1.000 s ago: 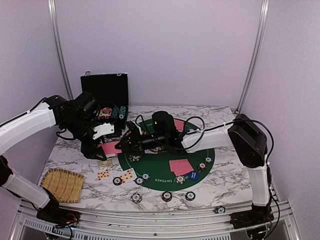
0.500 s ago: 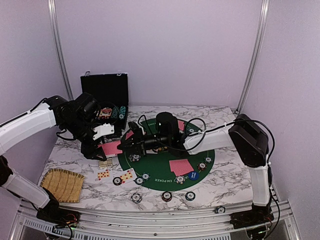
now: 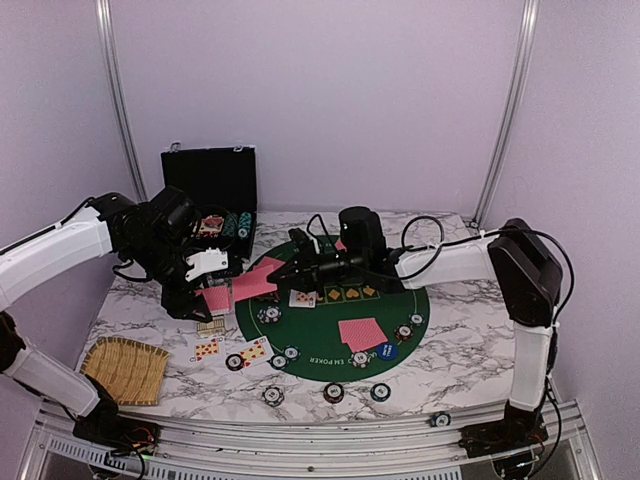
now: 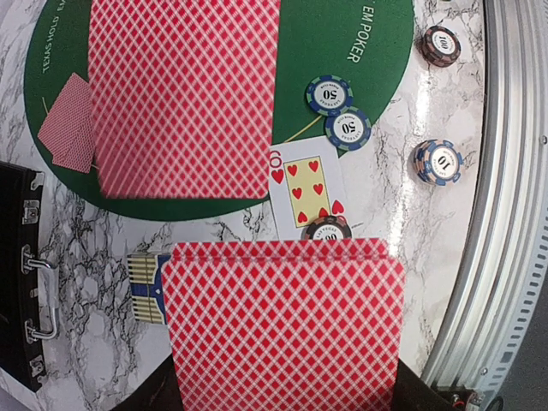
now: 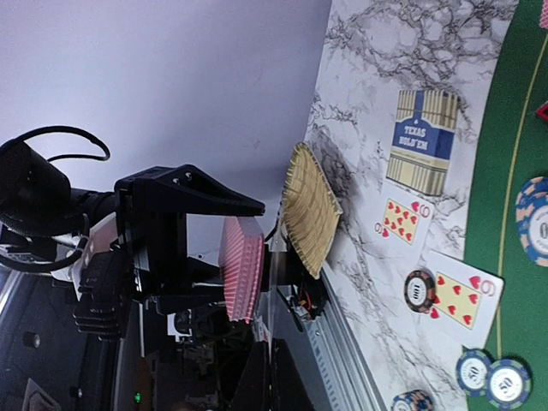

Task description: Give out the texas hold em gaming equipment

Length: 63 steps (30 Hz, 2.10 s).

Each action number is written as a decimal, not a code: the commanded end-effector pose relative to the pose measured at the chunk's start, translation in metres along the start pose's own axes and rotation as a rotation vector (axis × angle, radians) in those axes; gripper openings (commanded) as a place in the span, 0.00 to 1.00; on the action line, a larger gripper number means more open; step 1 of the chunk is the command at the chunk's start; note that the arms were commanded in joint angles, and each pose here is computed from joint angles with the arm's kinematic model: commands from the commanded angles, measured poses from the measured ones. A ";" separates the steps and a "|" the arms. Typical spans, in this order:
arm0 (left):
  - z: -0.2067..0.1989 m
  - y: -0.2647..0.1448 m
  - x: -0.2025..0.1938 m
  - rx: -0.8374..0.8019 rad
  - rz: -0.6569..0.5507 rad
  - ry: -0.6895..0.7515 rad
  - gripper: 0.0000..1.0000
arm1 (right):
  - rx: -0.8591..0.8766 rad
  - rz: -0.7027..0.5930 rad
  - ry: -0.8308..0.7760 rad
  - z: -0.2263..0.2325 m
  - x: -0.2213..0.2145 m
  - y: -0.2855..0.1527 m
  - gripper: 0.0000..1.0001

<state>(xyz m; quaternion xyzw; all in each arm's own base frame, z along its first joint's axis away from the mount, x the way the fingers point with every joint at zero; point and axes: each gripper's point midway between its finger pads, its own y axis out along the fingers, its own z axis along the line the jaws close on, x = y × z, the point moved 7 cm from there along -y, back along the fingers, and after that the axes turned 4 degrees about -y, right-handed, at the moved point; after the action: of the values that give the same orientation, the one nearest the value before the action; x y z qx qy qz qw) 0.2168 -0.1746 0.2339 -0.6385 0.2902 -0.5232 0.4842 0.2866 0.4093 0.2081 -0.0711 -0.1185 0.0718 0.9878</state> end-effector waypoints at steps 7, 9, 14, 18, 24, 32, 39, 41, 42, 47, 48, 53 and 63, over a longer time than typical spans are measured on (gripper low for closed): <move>-0.002 -0.005 -0.004 0.005 -0.007 -0.005 0.00 | -0.519 -0.059 -0.305 -0.007 0.050 -0.066 0.00; -0.002 -0.005 -0.004 0.005 -0.008 -0.007 0.00 | -0.667 -0.062 -0.404 -0.005 0.065 -0.072 0.00; -0.003 -0.004 -0.005 0.002 -0.005 -0.008 0.00 | -1.018 -0.061 -0.629 -0.008 0.087 -0.083 0.00; -0.003 -0.005 -0.004 0.002 -0.009 -0.006 0.00 | -1.303 -0.038 -0.796 -0.018 0.095 -0.087 0.00; -0.002 -0.006 -0.003 0.003 -0.013 -0.010 0.00 | -1.528 0.063 -0.995 -0.041 0.089 -0.068 0.00; -0.002 -0.007 -0.003 0.009 -0.016 -0.012 0.00 | -1.618 0.203 -1.200 -0.073 0.069 -0.034 0.00; -0.002 -0.008 -0.003 0.013 -0.016 -0.011 0.00 | -1.718 0.369 -1.377 -0.101 0.042 -0.010 0.00; -0.002 -0.008 -0.004 0.013 -0.015 -0.012 0.00 | -1.727 0.414 -1.403 -0.108 0.035 -0.005 0.00; -0.002 -0.009 -0.004 0.015 -0.016 -0.012 0.00 | -1.725 0.431 -1.410 -0.110 0.032 -0.003 0.00; -0.002 -0.010 -0.003 0.017 -0.018 -0.009 0.00 | -1.685 0.479 -1.428 -0.116 0.019 0.003 0.00; -0.002 -0.009 -0.003 0.016 -0.018 -0.008 0.00 | -1.672 0.490 -1.427 -0.118 0.016 0.004 0.00; -0.001 -0.010 -0.002 0.018 -0.017 -0.009 0.00 | -1.629 0.522 -1.410 -0.122 0.002 0.005 0.25; -0.001 -0.010 -0.001 0.014 -0.018 -0.009 0.00 | -1.568 0.360 -1.356 -0.085 0.004 -0.002 0.71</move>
<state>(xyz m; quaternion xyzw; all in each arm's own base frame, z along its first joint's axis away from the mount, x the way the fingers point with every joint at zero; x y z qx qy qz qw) 0.2155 -0.1728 0.2335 -0.6381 0.2894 -0.5225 0.4859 0.3166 0.3908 0.0945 -0.6699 -0.6396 0.1888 0.3264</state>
